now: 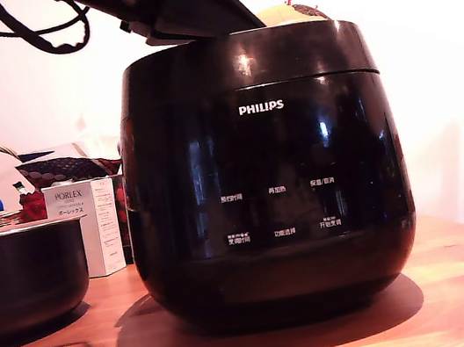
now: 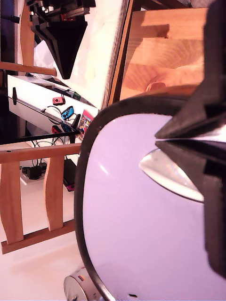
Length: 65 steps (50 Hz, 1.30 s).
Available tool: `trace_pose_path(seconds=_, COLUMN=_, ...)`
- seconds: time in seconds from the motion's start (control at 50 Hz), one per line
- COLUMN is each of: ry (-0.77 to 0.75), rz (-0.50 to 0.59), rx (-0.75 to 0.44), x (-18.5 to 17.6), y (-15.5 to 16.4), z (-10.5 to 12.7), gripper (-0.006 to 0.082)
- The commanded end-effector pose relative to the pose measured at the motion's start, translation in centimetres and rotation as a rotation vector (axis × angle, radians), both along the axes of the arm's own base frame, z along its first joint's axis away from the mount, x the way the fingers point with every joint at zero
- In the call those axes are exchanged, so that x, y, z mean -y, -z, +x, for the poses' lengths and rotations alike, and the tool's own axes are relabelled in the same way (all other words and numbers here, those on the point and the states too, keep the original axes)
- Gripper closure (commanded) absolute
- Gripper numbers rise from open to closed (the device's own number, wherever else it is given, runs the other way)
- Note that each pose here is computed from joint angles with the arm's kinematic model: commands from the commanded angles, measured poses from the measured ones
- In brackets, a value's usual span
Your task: Open the rice cooker by pressing the large metal button on the top of its lid with medium force
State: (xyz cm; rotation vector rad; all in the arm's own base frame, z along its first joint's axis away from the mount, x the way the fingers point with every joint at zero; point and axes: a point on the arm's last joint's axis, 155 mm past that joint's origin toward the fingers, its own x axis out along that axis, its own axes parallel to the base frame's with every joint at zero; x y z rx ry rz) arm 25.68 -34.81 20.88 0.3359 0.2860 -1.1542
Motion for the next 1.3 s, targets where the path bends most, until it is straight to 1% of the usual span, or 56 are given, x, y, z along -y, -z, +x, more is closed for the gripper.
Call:
trace_pose_path(seconds=0.0, ry=-0.033, rz=0.094, rx=-0.118, x=-1.2, y=6.1, z=0.1, gripper=0.0787)
trace_pose_path(seconds=0.1, ry=-0.014, rz=0.037, rx=-0.097, x=-0.7, y=4.4, z=0.0, gripper=0.0787)
trace_pose_path(seconds=0.38, ry=-0.021, rz=-0.022, rx=-0.053, x=-0.4, y=2.4, z=0.4, gripper=0.0787)
trace_pose_path(seconds=0.66, ry=-0.026, rz=-0.036, rx=-0.036, x=-0.3, y=1.9, z=0.6, gripper=0.0787)
trace_pose_path(seconds=0.92, ry=-0.027, rz=-0.086, rx=0.014, x=0.0, y=-0.5, z=1.1, gripper=0.0787)
trace_pose_path(seconds=1.1, ry=-0.042, rz=-0.052, rx=-0.019, x=-0.6, y=0.5, z=1.3, gripper=0.0787)
trace_pose_path(seconds=1.28, ry=-0.045, rz=0.007, rx=-0.076, x=-1.2, y=2.4, z=0.7, gripper=0.0787)
